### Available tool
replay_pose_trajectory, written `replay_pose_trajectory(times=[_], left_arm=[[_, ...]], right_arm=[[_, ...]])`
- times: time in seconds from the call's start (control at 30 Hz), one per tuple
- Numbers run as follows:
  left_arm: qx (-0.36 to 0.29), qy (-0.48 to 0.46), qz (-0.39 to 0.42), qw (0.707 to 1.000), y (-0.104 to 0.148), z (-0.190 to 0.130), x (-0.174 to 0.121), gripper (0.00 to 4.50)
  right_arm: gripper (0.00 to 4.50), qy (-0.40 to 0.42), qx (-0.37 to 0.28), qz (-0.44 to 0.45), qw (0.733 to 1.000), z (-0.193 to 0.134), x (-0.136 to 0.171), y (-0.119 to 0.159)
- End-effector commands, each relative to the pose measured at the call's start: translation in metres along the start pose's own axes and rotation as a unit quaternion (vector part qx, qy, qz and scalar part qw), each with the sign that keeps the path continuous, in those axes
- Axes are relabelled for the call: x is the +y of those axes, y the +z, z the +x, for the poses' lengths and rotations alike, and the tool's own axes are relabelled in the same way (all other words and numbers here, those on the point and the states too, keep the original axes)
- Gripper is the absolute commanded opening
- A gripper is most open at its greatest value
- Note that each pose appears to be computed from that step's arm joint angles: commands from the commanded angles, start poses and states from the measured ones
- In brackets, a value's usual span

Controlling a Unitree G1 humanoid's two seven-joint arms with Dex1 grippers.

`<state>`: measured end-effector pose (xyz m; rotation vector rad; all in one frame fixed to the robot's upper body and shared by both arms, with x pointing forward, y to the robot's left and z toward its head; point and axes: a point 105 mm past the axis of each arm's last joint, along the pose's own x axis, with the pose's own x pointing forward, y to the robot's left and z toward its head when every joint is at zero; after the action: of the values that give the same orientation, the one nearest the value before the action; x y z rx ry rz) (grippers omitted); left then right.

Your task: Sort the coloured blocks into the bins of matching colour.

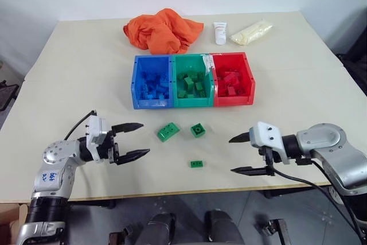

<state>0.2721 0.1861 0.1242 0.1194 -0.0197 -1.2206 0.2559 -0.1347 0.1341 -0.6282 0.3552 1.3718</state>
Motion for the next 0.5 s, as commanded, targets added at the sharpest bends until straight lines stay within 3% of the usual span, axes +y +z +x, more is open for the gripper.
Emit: replay_pose_trajectory(times=[0.03,0.43,0.5], left_arm=[[-0.007,0.003,0.016,1.000,0.012,-0.008,-0.003,4.50],[-0.013,0.021,0.005,1.000,0.012,-0.008,-0.017,4.50],[-0.014,0.024,0.006,1.000,0.012,-0.008,-0.017,4.50]], right_arm=[[4.46,0.022,-0.014,-0.017,1.000,0.019,0.008,0.015],[4.46,0.069,-0.005,-0.044,0.997,0.072,0.001,0.019],[4.07,0.078,-0.001,-0.048,0.996,0.075,0.002,0.018]])
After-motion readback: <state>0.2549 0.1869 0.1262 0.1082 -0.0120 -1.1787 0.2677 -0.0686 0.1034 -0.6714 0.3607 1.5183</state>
